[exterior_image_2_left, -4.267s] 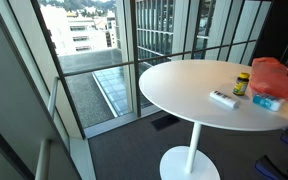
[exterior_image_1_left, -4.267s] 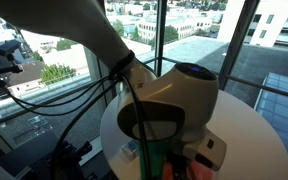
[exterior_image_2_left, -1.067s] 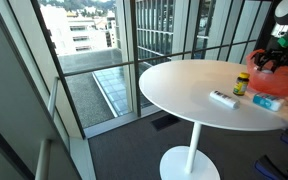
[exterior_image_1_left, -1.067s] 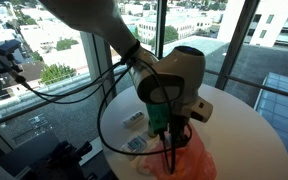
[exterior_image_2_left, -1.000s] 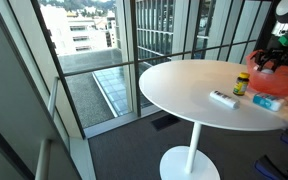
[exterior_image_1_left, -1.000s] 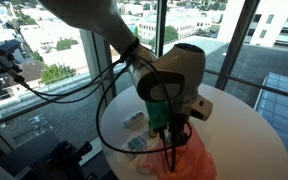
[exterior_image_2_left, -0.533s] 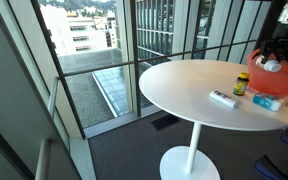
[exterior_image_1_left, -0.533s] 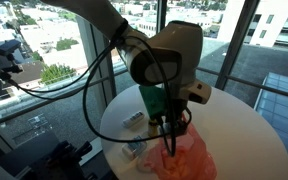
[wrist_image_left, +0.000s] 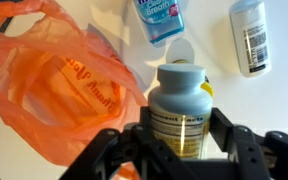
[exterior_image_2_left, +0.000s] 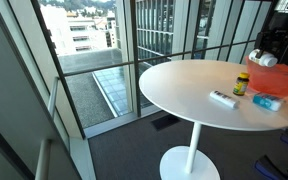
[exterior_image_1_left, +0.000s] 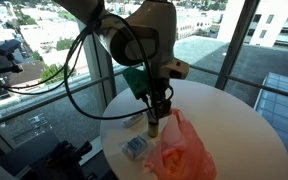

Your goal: Remove the white bottle from the plastic

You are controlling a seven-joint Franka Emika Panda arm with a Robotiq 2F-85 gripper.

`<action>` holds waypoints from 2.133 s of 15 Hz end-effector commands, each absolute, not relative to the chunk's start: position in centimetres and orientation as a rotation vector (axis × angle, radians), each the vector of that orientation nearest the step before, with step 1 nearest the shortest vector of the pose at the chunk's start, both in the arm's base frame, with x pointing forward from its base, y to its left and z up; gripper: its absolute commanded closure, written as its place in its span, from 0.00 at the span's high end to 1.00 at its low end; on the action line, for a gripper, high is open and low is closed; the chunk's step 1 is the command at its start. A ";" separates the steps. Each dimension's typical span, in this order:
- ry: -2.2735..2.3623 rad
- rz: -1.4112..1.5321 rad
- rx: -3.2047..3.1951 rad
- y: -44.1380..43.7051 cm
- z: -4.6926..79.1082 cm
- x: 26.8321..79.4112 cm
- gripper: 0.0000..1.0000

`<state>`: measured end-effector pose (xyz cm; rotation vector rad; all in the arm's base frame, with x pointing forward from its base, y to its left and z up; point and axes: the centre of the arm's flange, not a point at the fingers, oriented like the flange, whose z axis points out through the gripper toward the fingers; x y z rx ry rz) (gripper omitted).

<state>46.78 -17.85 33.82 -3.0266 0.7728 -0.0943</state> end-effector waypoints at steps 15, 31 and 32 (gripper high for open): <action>0.296 0.146 -3.103 -9.5 25.5 48.6 0.35; 0.350 0.179 -3.118 -12.1 20.0 49.0 0.93; 0.359 0.180 -3.116 -12.2 20.2 49.0 0.99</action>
